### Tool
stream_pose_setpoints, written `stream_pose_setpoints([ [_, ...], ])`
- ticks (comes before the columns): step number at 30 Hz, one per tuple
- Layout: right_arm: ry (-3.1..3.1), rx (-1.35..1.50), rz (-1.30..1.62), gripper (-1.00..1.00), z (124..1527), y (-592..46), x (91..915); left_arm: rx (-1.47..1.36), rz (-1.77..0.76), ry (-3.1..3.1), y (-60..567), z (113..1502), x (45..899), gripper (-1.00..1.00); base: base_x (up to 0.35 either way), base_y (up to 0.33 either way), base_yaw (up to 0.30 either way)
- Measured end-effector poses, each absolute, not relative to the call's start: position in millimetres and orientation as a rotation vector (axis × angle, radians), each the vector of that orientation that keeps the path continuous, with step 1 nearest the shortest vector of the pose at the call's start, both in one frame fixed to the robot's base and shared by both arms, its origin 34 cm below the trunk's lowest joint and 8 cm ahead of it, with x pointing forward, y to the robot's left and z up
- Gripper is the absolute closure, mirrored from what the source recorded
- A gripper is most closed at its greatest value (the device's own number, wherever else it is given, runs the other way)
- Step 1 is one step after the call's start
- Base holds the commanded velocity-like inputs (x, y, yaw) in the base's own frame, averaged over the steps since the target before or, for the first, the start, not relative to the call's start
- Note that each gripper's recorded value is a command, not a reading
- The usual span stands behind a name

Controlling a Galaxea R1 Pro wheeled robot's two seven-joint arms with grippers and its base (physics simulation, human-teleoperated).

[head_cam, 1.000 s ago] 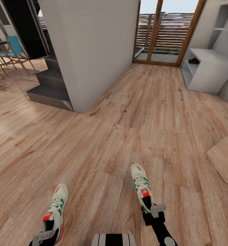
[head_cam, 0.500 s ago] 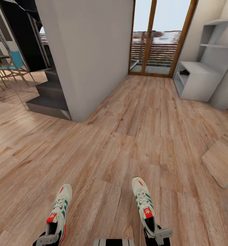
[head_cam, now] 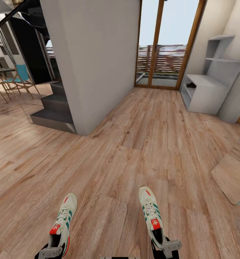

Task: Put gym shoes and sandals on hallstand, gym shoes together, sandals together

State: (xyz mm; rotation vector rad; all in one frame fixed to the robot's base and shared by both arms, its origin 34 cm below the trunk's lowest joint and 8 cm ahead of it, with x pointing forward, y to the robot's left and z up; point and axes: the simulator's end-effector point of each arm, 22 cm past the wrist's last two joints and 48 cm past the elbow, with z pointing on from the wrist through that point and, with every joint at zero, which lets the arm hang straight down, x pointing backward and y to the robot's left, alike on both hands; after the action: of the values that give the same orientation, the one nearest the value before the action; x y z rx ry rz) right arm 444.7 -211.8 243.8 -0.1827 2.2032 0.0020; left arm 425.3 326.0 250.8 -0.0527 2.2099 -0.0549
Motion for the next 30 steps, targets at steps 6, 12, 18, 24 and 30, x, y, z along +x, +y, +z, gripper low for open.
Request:
stream_pose_setpoints([
  [6, 2.202, -0.181, 0.001, 1.0, 258, -213, 449, -0.054, -0.055, 2.21, 326, 264, 429, 1.0, 0.0, 0.0, -0.024],
  [12, 2.2, -0.179, -0.004, 1.0, 272, -215, 453, -0.055, -0.056, 2.206, 326, 279, 434, 1.0, 0.0, 0.0, -0.15],
  [18, 2.195, -0.18, -0.003, 1.0, 279, -214, 456, -0.054, -0.056, 2.201, 326, 286, 436, 1.0, 0.0, 0.0, -0.19],
  [24, 2.19, -0.18, -0.004, 1.0, 281, -214, 457, -0.053, -0.056, 2.193, 325, 288, 438, 1.0, 0.0, 0.0, -0.196],
  [30, 2.184, -0.18, -0.005, 1.0, 283, -214, 458, -0.054, -0.056, 2.186, 325, 290, 440, 1.0, 0.012, 0.0, -0.197],
])
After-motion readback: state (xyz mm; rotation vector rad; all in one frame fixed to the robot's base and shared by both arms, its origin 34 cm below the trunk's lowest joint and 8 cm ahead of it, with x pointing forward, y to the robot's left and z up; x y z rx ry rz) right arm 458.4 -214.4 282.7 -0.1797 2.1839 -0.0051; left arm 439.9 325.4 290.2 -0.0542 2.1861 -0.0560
